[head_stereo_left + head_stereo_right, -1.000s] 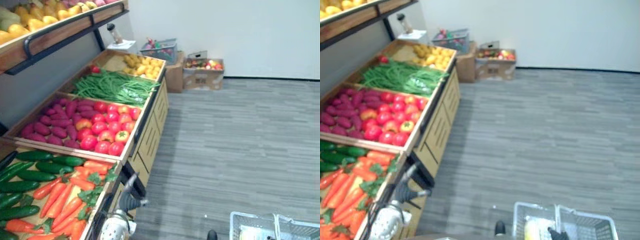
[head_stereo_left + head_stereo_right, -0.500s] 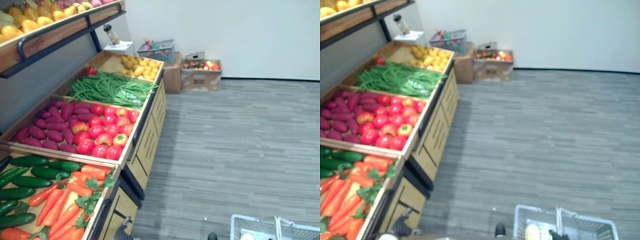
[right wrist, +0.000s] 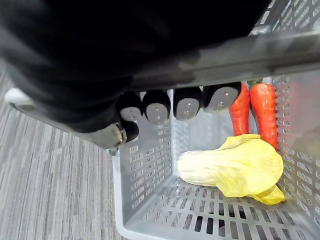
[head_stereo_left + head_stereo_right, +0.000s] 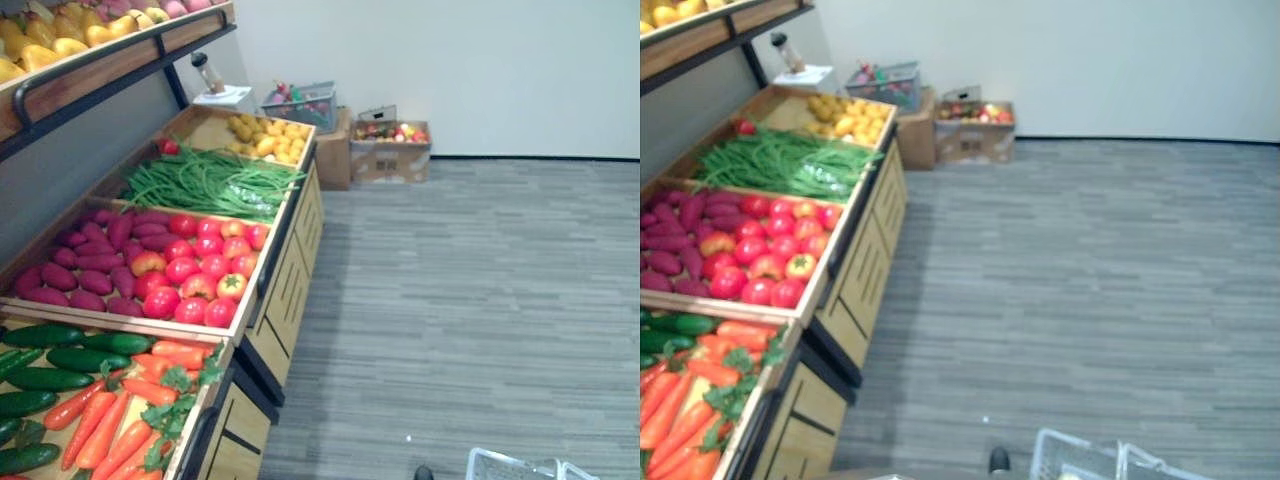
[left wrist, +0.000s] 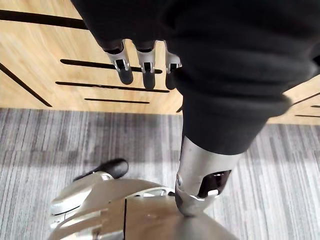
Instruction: Pick vegetable in the basket
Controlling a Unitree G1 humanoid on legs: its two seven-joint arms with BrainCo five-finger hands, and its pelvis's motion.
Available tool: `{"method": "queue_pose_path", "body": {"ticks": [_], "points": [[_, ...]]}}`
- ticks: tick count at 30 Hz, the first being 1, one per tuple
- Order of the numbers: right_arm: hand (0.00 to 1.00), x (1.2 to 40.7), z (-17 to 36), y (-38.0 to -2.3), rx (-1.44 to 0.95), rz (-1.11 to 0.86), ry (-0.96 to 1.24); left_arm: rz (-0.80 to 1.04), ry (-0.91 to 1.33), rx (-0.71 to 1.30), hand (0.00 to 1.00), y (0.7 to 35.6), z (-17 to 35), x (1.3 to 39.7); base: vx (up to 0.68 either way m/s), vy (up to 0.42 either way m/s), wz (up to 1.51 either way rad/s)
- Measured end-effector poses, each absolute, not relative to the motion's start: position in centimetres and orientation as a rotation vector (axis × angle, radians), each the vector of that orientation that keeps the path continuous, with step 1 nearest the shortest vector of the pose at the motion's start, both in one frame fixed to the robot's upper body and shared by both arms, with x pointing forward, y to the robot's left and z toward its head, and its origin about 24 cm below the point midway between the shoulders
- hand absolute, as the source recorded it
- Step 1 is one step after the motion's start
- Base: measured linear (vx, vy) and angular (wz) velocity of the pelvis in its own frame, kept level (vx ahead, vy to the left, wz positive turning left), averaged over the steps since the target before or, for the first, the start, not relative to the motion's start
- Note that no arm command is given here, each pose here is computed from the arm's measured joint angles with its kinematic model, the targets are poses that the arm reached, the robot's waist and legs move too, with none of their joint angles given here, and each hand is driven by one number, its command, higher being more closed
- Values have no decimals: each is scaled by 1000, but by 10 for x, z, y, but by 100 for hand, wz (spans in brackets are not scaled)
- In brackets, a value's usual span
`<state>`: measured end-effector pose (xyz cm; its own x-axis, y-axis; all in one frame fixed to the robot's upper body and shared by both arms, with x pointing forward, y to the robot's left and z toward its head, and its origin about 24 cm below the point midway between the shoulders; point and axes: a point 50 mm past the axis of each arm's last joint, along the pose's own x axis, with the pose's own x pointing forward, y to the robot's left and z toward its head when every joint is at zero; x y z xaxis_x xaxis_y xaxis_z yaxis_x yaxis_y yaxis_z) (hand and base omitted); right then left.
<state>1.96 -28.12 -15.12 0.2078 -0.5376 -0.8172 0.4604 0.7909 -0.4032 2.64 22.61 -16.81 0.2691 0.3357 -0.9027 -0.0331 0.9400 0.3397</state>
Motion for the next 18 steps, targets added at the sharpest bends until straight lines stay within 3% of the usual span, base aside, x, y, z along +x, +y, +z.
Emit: {"method": "queue_pose_path", "body": {"ticks": [5,9,18], "points": [[100,41,-150,-273,-50,-689,1097,298,1234,244,0,226,-167,40,-37,-17,-78],[100,61,-151,-251,45,-688,1023,324,1093,248,0,231,-157,82,-77,-61,-64],[100,33,-161,-245,84,-744,1150,317,1079,216,0,218,-158,86,132,-89,-31]]}}
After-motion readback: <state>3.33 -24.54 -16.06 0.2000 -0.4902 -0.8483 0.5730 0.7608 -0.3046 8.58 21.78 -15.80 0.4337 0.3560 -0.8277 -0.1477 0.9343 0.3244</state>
